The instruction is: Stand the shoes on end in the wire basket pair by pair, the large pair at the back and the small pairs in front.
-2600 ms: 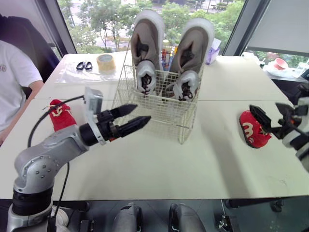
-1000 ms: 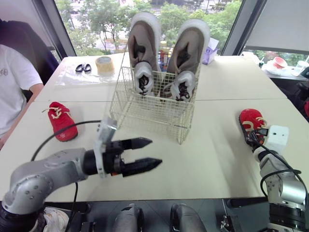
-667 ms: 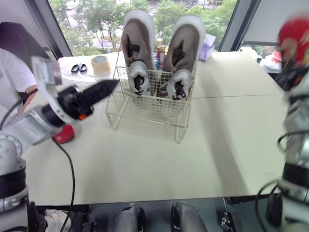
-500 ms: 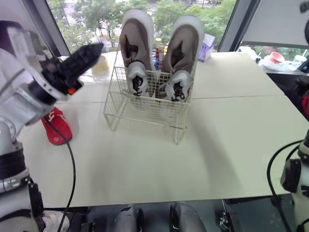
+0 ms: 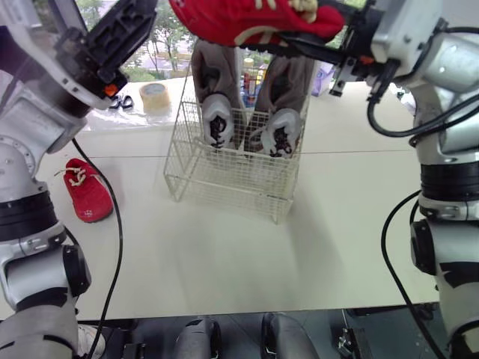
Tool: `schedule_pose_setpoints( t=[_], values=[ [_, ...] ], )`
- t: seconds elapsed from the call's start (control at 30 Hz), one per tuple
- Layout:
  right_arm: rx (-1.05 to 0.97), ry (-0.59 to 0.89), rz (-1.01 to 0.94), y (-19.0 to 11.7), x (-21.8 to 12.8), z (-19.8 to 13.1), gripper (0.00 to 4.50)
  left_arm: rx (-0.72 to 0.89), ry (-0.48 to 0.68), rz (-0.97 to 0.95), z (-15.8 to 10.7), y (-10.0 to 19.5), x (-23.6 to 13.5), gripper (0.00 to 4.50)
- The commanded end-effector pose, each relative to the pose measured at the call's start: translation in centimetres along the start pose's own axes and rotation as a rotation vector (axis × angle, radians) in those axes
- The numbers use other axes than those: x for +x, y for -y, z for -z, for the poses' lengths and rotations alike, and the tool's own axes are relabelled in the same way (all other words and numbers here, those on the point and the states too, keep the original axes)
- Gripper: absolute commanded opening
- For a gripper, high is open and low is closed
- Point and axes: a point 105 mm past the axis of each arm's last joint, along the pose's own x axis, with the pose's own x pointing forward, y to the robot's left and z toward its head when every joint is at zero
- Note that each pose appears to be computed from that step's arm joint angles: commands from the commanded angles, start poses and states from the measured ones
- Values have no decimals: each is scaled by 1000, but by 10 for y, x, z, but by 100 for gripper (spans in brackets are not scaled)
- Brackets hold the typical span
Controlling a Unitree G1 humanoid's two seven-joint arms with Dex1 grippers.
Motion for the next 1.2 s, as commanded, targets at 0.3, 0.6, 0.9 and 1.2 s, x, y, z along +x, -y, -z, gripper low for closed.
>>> schedule_pose_setpoints(
  t=[0.3,0.6,0.9,1.2],
  values=[
    [-166,41,-24,-3,4,-14,75,-26,-55,126,10,-1,19,212],
    [-75,-18,51,-3,-4,-6,192,-87,81,119,-4,0,16,26],
    [741,167,617,1,-28,15,445,-165,523,5,-31,-3,-13,26],
    [1596,778,672,-8,19,-23,445,-334,600,18,13,2,8,26]
  ],
)
